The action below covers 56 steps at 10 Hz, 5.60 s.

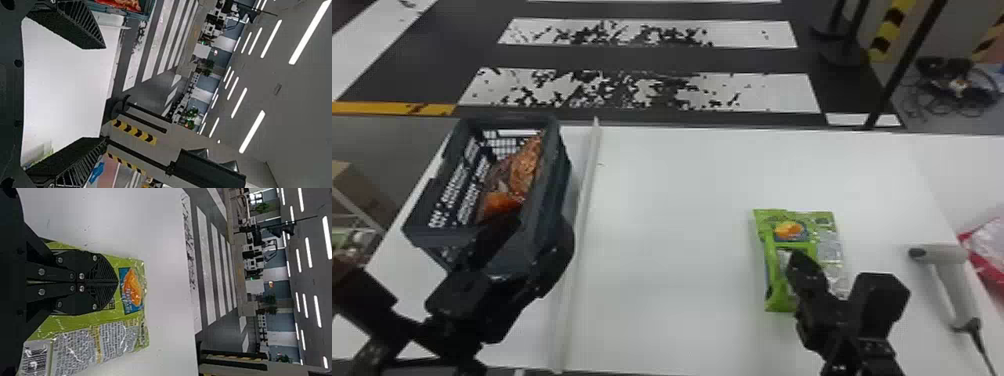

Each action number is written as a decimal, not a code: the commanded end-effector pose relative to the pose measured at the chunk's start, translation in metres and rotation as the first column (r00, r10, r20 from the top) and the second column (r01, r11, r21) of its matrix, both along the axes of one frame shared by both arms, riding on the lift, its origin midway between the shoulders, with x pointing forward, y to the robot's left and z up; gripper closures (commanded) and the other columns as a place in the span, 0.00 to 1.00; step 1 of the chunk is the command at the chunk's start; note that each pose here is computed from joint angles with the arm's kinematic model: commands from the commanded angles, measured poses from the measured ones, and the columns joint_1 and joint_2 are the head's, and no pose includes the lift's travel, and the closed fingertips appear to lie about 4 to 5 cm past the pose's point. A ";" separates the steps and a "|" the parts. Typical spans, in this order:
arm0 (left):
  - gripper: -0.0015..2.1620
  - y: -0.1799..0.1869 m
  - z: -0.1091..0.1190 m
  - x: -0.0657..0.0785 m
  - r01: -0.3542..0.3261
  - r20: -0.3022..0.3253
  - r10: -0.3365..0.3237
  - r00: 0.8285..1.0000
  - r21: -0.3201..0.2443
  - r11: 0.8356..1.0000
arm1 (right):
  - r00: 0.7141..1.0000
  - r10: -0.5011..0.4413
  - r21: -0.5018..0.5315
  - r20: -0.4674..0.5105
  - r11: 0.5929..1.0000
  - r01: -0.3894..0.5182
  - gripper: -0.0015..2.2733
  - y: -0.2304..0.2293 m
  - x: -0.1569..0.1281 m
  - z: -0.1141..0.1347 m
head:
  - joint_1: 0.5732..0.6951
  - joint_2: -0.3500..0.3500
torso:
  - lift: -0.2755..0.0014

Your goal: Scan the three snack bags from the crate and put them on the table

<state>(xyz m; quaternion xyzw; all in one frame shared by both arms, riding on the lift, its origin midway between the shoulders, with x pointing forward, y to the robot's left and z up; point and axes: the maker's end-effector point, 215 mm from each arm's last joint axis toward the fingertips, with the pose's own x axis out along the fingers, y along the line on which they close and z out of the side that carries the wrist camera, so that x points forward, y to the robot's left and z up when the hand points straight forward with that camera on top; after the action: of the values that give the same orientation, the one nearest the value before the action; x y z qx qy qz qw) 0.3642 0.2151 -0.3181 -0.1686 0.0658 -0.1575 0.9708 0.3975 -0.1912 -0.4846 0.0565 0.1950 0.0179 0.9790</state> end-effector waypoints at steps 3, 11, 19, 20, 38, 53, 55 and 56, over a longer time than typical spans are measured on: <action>0.01 0.002 0.004 0.001 -0.005 0.015 0.005 1.000 0.002 1.000 | 0.987 0.013 -0.073 0.161 0.997 -0.001 0.02 -0.057 0.001 0.100 | 1.00 0.52 | 0.66; 0.01 0.002 -0.006 0.000 -0.003 0.002 0.003 1.000 0.002 1.000 | 0.992 -0.121 -0.128 0.019 0.984 0.123 0.04 -0.245 -0.011 0.007 | 1.00 0.12 | 0.66; 0.01 -0.003 -0.003 -0.008 0.015 0.000 -0.015 1.000 0.002 1.000 | 0.979 -0.092 -0.114 -0.184 0.991 0.072 0.89 -0.271 -0.014 -0.063 | 1.00 0.00 | 0.66; 0.01 -0.003 -0.002 -0.009 0.016 0.002 -0.016 1.000 0.004 1.000 | 0.979 -0.085 -0.119 -0.183 0.991 0.064 0.97 -0.270 -0.015 -0.063 | 1.00 0.00 | 0.66; 0.01 -0.017 0.002 -0.017 0.003 0.019 -0.003 1.000 -0.014 1.000 | 0.966 0.165 0.431 -0.197 0.900 -0.066 0.98 -0.114 -0.128 0.009 | 1.00 0.20 | 0.66; 0.01 -0.006 0.015 -0.013 -0.080 0.037 0.079 0.996 0.016 0.997 | 0.972 0.188 0.273 -0.140 0.951 -0.144 0.98 -0.084 -0.125 -0.022 | 1.00 0.34 | 0.66; 0.01 -0.005 0.015 -0.013 -0.080 0.037 0.079 0.996 0.021 0.997 | 0.979 0.162 0.296 -0.124 0.948 -0.119 0.98 -0.106 -0.117 0.001 | 1.00 0.32 | 0.66; 0.01 -0.006 0.015 -0.015 -0.078 0.034 0.077 0.996 0.022 0.997 | 0.983 0.139 0.293 -0.122 0.951 -0.098 0.98 -0.123 -0.107 0.011 | 1.00 0.30 | 0.66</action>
<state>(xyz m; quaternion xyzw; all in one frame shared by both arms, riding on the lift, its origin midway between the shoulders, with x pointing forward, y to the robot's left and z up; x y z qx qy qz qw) 0.3505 0.2095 -0.3033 -0.1575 0.0442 -0.1215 0.9790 0.2853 -0.3038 -0.4797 0.1845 0.2633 0.1067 0.9409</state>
